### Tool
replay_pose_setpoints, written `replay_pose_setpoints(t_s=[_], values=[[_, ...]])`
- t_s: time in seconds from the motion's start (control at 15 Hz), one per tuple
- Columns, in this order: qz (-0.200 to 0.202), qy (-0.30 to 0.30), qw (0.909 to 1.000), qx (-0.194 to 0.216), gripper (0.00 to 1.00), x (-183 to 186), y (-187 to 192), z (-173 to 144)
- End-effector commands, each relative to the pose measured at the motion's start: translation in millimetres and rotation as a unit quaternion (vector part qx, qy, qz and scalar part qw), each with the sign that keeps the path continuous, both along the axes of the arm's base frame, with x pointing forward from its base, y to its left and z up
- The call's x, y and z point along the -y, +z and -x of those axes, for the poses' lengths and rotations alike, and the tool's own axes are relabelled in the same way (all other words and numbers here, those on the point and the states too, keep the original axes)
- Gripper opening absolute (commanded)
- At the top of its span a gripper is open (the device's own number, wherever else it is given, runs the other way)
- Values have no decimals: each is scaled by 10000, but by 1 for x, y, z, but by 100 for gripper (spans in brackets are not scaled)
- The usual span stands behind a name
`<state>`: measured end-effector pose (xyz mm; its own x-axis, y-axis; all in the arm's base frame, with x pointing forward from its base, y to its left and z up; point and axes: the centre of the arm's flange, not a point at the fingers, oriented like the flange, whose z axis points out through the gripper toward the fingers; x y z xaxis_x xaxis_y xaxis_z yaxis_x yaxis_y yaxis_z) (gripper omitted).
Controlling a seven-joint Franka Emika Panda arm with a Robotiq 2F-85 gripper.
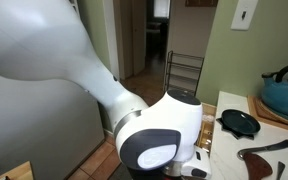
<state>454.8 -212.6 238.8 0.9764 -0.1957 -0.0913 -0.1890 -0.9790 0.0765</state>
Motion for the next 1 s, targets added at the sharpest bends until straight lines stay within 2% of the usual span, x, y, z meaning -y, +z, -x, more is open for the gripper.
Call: replay_pose_setpoints(t_s=[0.0,0.07,0.13,0.4,0.53,0.6,0.73,0.93], values=[[34,401,9991,-99,13,0,-18,8],[82,494,9987,-95,17,1,-21,9],[76,620,9980,-44,14,1,-25,10],[119,939,9954,165,18,0,-38,11],[109,1041,9943,223,35,0,-44,10],[122,1070,9939,252,35,0,-46,11],[122,1135,9930,296,39,1,-51,11],[119,1232,9918,314,35,1,-57,10]])
